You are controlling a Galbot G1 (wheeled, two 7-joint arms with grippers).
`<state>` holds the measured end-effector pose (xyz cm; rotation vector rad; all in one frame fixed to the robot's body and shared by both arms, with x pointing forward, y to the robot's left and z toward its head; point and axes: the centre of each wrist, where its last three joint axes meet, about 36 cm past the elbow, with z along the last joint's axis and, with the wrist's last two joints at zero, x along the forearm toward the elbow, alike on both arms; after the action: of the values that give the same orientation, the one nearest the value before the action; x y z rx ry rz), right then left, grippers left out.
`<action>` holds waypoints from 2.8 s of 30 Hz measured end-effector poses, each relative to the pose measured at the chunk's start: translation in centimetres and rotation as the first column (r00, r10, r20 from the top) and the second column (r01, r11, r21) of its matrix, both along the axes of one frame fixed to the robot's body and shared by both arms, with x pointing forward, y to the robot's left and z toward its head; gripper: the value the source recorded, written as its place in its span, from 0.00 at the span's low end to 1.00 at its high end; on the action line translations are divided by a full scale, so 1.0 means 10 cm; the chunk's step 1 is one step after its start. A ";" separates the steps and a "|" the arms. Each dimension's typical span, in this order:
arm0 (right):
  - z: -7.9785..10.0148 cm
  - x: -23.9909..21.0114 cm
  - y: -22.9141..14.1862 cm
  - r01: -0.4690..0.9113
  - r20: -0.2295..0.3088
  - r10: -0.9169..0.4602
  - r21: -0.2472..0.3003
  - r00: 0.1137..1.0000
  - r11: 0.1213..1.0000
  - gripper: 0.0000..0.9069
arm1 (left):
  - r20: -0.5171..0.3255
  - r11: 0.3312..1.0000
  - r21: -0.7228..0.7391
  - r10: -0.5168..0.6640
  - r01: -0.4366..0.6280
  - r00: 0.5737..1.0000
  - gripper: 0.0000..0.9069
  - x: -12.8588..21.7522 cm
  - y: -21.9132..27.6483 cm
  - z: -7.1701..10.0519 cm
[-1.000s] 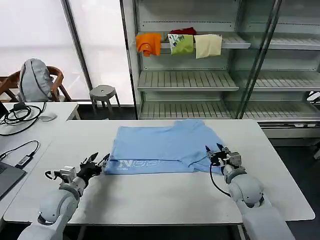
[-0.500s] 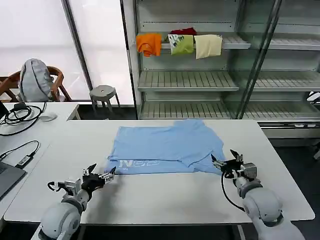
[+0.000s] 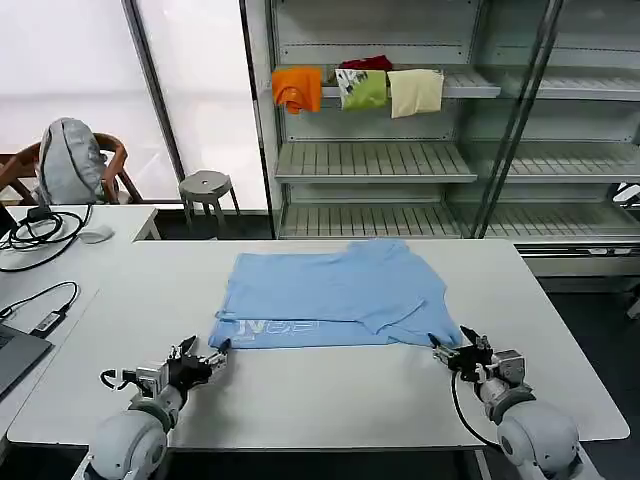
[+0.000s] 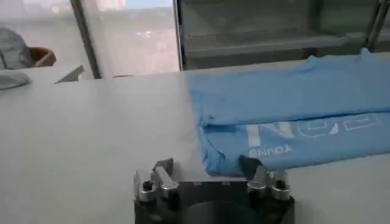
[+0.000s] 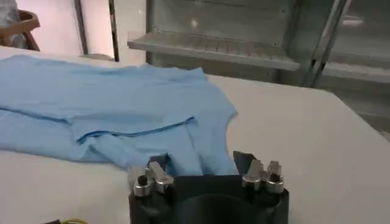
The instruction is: Fold and organize the clothes.
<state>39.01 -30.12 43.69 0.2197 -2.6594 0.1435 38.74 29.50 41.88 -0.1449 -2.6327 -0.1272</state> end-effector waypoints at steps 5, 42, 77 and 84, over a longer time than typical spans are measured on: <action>-0.04 0.01 -0.01 -0.005 -0.012 0.005 0.007 1.000 1.000 0.00 | -0.005 1.000 0.003 0.006 -0.006 1.000 0.02 0.01 0.00 -0.02; 0.22 -1.19 0.04 -0.059 -0.047 0.055 -0.067 0.997 0.996 0.00 | -0.048 0.999 0.030 0.025 -0.024 0.999 0.02 -1.20 -0.17 0.05; 0.64 -0.71 0.28 -0.077 0.149 0.077 -0.006 0.986 0.997 1.00 | 0.174 0.992 0.112 0.039 -0.059 0.984 1.00 -1.20 -0.02 0.75; 0.50 0.01 0.48 -0.055 0.184 0.052 0.013 0.982 0.998 1.00 | 0.222 0.997 0.077 -0.001 -0.016 0.975 1.00 -0.70 0.13 0.69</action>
<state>39.06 -25.34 48.73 0.2971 -2.8405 0.1648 31.74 30.81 48.83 -0.0990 -2.8453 -0.2571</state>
